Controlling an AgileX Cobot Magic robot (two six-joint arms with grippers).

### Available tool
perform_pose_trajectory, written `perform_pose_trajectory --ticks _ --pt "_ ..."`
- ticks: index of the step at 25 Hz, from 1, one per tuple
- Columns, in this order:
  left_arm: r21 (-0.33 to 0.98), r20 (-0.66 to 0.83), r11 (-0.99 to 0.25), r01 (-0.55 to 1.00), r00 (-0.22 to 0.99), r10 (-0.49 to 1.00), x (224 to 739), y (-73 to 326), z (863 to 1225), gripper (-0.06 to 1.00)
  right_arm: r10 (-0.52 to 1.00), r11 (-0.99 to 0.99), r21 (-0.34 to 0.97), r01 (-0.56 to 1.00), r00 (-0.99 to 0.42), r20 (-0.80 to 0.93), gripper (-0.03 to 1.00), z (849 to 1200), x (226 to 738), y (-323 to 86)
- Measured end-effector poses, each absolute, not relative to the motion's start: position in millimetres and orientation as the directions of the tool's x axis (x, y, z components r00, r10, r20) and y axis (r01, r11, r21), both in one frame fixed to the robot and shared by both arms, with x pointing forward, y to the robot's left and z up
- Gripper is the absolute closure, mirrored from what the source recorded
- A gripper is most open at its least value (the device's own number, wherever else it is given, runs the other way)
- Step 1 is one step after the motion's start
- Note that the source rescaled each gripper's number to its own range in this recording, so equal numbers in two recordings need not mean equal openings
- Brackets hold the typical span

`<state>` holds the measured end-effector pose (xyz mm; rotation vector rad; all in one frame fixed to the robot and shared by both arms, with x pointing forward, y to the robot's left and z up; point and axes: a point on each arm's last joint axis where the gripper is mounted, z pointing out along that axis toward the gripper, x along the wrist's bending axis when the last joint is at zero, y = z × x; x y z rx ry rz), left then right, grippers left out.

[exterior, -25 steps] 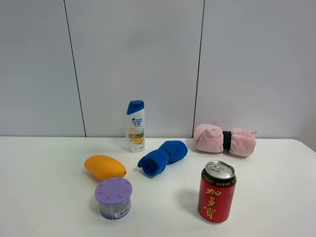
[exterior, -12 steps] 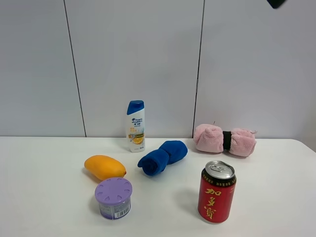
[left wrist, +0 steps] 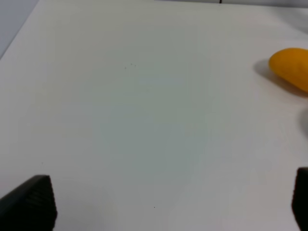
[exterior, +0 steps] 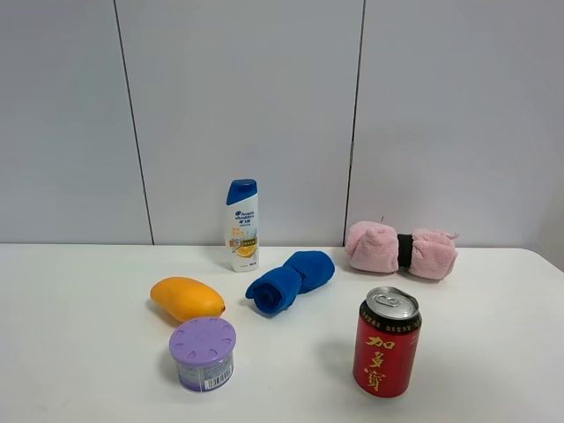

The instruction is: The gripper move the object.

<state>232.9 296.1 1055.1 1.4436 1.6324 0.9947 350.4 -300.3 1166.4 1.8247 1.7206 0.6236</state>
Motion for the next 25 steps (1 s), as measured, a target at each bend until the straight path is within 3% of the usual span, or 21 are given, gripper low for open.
perform_pose_trajectory --ticks 4,9,17,25 --pt "0.9 -0.029 0.071 0.43 -0.104 0.994 232.9 296.1 1055.1 -0.06 0.984 -0.13 0.723 0.678 0.179 0.009 0.41 1145.8 302.1 -309.8" --pt "0.9 -0.029 0.071 0.43 -0.104 0.994 232.9 296.1 1055.1 -0.06 0.985 -0.142 0.778 0.612 0.169 0.048 0.41 1111.0 267.7 -305.9" --pt "0.9 -0.029 0.071 0.43 -0.104 0.994 232.9 296.1 1055.1 -0.06 0.998 -0.043 0.845 0.533 0.066 0.01 0.41 1061.8 251.8 -300.1" --pt "0.9 -0.029 0.071 0.43 -0.104 0.994 232.9 296.1 1055.1 -0.06 0.999 -0.025 0.844 0.536 0.047 0.0 0.41 1053.2 249.5 -299.1"
